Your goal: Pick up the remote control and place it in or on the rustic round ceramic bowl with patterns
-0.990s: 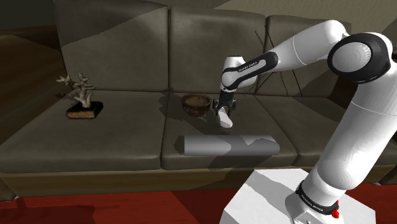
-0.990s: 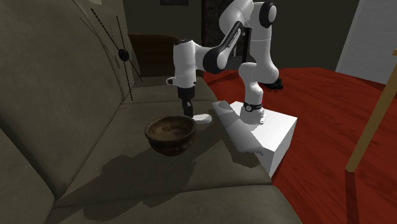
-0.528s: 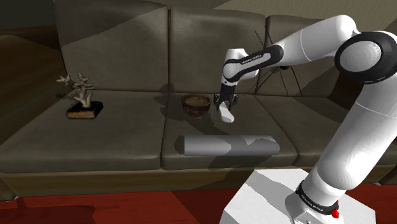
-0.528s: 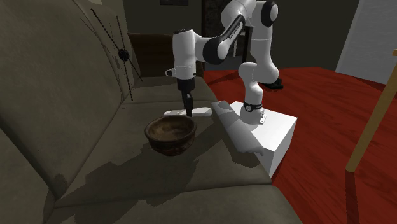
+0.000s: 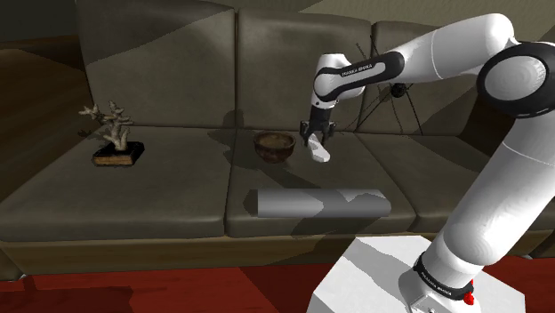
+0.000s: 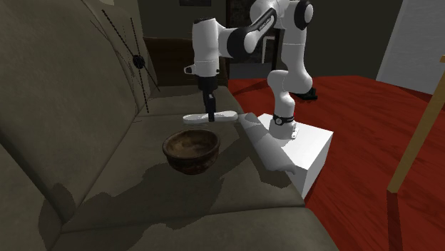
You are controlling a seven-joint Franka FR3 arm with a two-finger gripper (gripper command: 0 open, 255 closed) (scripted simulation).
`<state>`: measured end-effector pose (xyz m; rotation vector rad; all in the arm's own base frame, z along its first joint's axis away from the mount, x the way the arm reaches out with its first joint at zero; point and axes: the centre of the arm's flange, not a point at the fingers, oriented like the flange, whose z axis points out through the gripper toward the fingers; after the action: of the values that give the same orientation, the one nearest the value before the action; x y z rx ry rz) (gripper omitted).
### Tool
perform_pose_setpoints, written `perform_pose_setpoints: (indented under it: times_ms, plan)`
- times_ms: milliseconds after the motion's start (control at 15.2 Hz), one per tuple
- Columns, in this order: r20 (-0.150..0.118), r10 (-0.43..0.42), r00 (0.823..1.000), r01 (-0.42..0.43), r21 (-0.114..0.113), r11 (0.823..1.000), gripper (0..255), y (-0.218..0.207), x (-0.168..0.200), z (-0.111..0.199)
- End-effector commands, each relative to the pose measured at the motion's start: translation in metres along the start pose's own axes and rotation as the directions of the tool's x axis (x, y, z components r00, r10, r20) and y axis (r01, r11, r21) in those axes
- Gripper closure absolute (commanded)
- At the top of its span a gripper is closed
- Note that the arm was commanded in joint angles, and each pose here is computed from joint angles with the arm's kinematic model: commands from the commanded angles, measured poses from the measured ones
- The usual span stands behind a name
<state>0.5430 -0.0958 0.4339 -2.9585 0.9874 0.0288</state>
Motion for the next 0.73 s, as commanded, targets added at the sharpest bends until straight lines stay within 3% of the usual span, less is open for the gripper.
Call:
perform_pose_setpoints:
  times_ms: [0, 660]
  plan:
    - [0.0, 0.0, 1.0, 0.0, 0.0, 1.0, 255, 0.0, -0.001, -0.011]
    - [0.0, 0.0, 1.0, 0.0, 0.0, 1.0, 255, -0.001, -0.002, -0.063]
